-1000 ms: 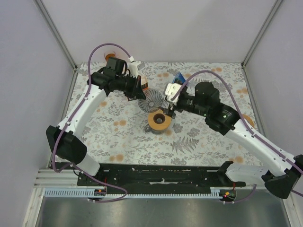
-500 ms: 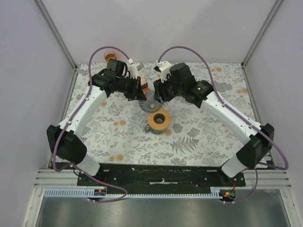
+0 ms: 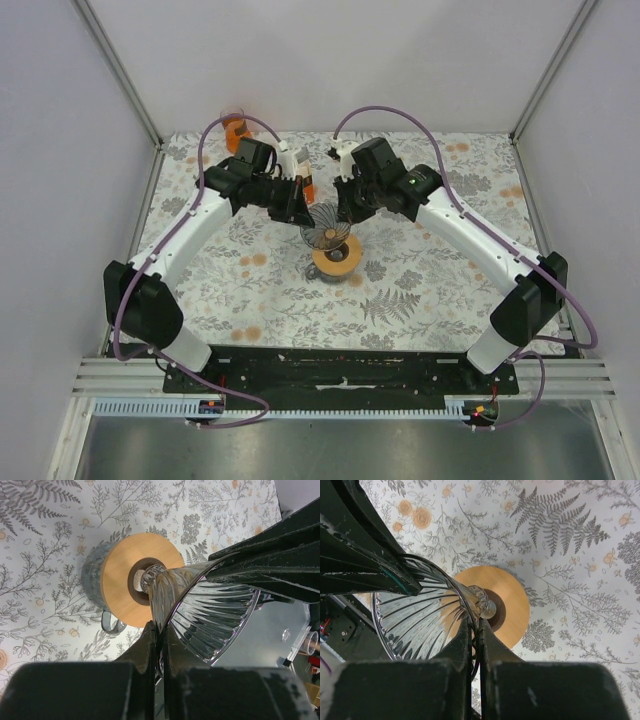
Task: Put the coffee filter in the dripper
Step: Place the coffee dripper in the dripper holder.
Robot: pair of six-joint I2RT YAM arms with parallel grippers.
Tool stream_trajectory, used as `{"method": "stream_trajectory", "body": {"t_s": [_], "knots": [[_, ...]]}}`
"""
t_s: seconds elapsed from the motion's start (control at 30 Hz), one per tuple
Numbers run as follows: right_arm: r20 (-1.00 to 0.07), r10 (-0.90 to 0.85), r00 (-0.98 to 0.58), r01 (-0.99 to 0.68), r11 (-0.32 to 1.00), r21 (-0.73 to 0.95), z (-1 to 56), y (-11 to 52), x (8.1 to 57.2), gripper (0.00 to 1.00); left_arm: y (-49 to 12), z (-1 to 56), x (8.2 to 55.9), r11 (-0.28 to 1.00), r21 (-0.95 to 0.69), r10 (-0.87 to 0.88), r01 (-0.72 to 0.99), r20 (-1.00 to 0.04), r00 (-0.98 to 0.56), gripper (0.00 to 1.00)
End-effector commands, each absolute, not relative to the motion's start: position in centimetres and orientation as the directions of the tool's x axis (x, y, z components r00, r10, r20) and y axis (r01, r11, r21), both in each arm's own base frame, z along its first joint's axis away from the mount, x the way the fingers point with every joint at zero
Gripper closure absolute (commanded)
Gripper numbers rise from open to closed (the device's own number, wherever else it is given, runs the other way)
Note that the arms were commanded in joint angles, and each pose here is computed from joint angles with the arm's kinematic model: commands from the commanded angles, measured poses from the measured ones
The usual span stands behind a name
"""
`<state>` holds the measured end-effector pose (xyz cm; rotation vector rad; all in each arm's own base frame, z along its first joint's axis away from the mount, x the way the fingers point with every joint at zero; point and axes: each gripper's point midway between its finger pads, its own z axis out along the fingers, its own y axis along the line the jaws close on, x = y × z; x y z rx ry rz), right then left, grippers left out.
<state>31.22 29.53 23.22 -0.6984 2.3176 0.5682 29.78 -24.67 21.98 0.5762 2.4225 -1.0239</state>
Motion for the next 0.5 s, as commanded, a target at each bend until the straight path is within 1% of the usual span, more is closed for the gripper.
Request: {"method": "stream_trajectory", "body": {"t_s": [0.0, 0.17, 0.3, 0.47], "knots": [[-0.554, -0.428, -0.714, -0.622, 0.750, 0.223, 20.2, 27.9, 28.3, 1.00, -25.7, 23.9, 28.5, 0.589, -0.586, 0.194, 0.556, -0.566, -0.802, 0.98], [-0.508, -0.433, -0.744, -0.601, 0.766, 0.228, 18.4, 26.9, 28.9, 1.00, -26.5, 21.4, 28.0, 0.589, -0.609, 0.231, 0.531, -0.503, -0.833, 0.98], [-0.459, -0.431, -0.777, -0.579, 0.774, 0.255, 16.5, 26.5, 29.4, 1.00, -26.6, 21.3, 28.5, 0.592, -0.605, 0.240, 0.532, -0.498, -0.833, 0.98], [-0.431, -0.433, -0.792, -0.561, 0.795, 0.232, 15.1, 25.4, 29.6, 1.00, -26.9, 20.0, 28.7, 0.593, -0.619, 0.246, 0.514, -0.469, -0.848, 0.98]]}}
